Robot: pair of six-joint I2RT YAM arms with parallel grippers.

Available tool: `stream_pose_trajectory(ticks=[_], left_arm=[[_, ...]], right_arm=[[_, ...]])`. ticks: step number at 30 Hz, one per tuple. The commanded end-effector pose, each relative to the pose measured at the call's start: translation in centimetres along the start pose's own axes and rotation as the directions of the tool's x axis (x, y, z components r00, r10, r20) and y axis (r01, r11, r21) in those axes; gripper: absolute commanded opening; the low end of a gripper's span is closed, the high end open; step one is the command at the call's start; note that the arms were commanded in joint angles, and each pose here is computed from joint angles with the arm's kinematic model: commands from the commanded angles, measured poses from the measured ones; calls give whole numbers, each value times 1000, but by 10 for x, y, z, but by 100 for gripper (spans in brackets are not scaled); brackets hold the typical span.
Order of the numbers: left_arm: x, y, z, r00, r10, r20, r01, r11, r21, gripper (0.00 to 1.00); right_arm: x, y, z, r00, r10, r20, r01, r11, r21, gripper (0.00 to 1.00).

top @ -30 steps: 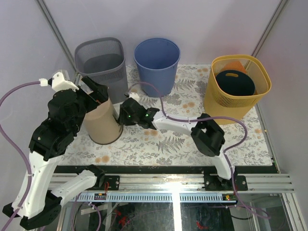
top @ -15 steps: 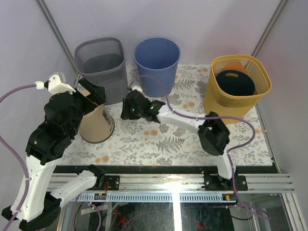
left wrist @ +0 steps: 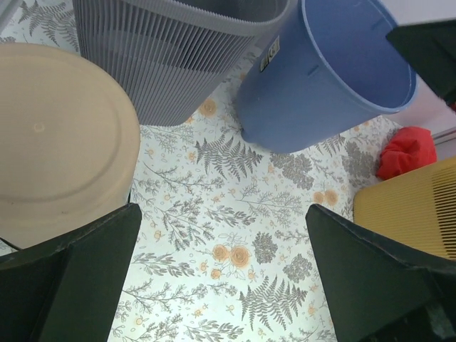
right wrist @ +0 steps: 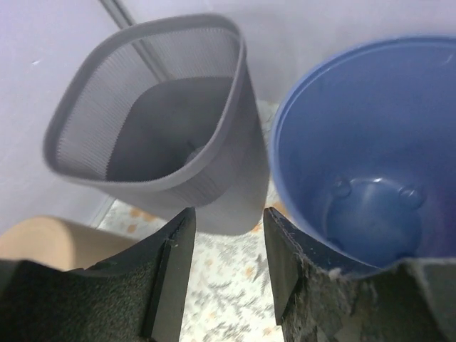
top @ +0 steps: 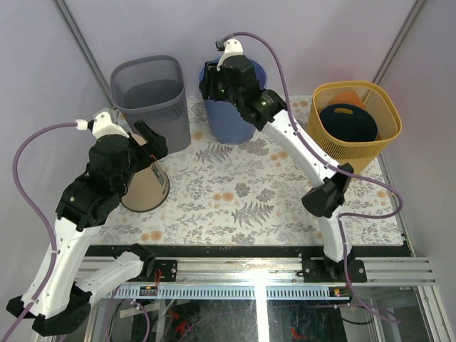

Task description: Turn the large container upside down

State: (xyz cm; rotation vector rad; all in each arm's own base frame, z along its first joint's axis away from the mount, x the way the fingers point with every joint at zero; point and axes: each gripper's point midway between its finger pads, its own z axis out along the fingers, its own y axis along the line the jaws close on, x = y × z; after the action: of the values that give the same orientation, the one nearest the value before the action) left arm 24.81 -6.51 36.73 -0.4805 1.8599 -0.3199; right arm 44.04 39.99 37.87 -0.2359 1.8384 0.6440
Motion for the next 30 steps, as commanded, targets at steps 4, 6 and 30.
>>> stream_pose_trajectory(ticks=[4,6,30], left_arm=[[0,-9,7,1000,8,1,-8,999,35,100],[1,-8,7,1000,17,-1,-17,999,32,100],[11,28,-22,998,63,4,-63,998,-6,100]], right_arm=[[27,-41,44,973,-226,-54,229,972,62,51],[29,-49,49,966,-253,-48,256,964,73,52],[63,-65,91,928,-365,-70,362,931,-46,21]])
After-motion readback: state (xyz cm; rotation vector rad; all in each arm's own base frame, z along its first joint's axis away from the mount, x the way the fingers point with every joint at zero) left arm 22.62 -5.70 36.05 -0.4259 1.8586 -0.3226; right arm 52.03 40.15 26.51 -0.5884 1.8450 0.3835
